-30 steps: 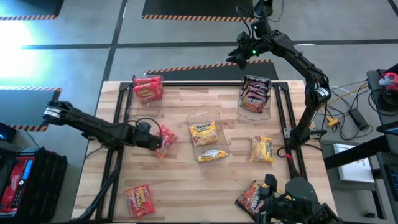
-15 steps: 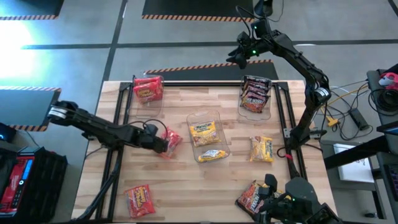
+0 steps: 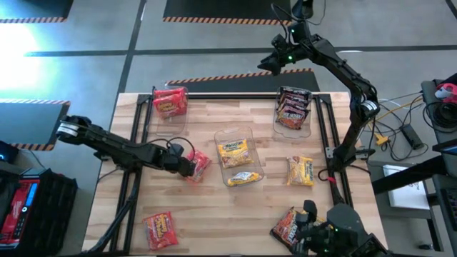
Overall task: Sort Maruchan noodles
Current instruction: Put the top orange noodle pack into the top left transparent bin
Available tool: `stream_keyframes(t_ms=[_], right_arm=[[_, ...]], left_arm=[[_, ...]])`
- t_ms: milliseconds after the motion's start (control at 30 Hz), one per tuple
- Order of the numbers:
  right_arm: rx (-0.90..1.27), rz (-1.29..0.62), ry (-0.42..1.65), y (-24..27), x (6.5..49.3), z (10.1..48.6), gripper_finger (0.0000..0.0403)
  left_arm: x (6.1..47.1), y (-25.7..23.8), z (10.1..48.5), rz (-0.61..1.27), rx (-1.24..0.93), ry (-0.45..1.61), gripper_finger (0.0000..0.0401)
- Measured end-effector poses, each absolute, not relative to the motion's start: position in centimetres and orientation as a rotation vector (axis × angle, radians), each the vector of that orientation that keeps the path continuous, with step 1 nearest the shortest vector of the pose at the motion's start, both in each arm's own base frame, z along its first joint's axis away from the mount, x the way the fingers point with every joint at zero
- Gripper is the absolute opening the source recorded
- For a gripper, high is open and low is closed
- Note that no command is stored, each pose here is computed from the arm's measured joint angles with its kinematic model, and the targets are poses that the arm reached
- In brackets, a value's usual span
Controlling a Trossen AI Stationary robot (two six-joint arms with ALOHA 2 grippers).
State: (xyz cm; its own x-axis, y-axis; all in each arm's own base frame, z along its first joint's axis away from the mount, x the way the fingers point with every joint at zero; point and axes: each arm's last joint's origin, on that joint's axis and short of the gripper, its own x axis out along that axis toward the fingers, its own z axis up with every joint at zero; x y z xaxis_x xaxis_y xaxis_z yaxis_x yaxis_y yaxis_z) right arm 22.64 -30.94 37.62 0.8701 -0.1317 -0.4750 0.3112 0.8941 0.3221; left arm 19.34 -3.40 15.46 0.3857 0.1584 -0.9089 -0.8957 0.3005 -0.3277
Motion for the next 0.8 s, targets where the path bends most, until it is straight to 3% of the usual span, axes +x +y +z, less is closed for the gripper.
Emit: stream_keyframes(t_ms=[800], right_arm=[[0.625,-0.384,0.436,-31.24,22.7,37.6,0.0215]], left_arm=[[19.79,-4.12,15.79,0.767,-1.056,0.903,0.0197]])
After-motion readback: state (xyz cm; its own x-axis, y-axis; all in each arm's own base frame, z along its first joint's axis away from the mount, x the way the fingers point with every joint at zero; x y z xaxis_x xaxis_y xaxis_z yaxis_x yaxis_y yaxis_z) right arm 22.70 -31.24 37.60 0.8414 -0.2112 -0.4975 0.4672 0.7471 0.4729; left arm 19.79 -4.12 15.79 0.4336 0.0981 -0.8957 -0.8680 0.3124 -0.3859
